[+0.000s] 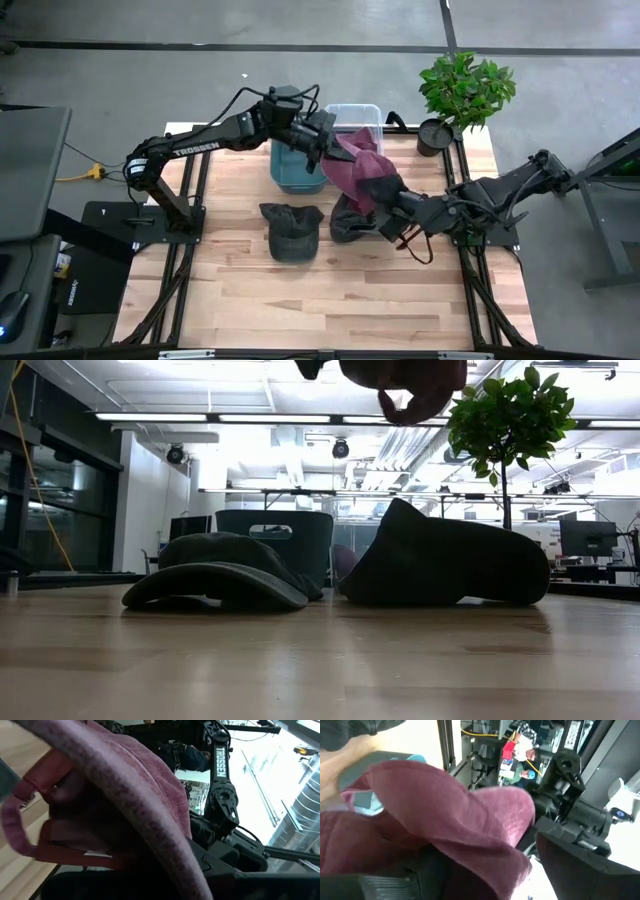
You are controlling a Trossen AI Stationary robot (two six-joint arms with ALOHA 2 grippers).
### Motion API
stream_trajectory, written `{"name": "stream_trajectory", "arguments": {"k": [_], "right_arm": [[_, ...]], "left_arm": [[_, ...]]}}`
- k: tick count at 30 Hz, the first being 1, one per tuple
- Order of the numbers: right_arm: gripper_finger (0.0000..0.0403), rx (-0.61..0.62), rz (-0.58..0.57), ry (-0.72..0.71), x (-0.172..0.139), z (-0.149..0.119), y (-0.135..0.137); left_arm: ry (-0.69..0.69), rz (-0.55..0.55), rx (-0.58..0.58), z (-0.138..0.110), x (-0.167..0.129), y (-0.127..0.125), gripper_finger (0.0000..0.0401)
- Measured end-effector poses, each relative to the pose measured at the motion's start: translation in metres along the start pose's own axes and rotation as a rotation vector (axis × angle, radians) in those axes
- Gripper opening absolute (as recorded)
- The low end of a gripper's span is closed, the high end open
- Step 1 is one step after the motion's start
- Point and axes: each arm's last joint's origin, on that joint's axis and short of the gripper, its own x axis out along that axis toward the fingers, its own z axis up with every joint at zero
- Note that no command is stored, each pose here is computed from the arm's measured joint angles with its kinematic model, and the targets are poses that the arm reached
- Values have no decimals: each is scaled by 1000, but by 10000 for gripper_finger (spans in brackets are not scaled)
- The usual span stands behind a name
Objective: Pick & Place hat
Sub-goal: Put the red cap into the transparent bin
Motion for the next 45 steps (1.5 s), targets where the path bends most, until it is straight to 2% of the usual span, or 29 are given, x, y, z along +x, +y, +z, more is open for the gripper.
{"name": "stream_trajectory", "arguments": {"k": [3, 9, 12, 20, 25, 30, 37, 41, 45], "right_arm": [[277, 16, -9, 0, 0, 0, -1], [234, 209, -76, 6, -3, 2, -9], [199, 255, -97, 23, -6, 4, -11], [88, 259, -106, 24, -13, 10, -10], [13, 341, -111, 39, -13, 9, -10], [6, 424, -118, 59, -13, 9, -10], [3, 459, -124, 90, -13, 7, -9], [2, 503, -114, 109, -13, 6, -6], [1, 517, -76, 122, -12, 5, 1]], "left_arm": [[2, -1, 3, 0, 0, 0, 0], [2, -2, 8, 0, 0, 0, 0], [-8, -5, 11, 0, 0, -1, 0], [-1, 0, 10, 0, 0, 0, 0], [-11, 1, 11, 0, 0, 0, 0], [-12, 1, 40, 0, 0, 0, 0], [-12, 0, 101, 1, 0, 0, 10], [-11, 2, 143, 1, 0, 0, 55], [-15, -17, 158, 1, 0, -2, 121]]}}
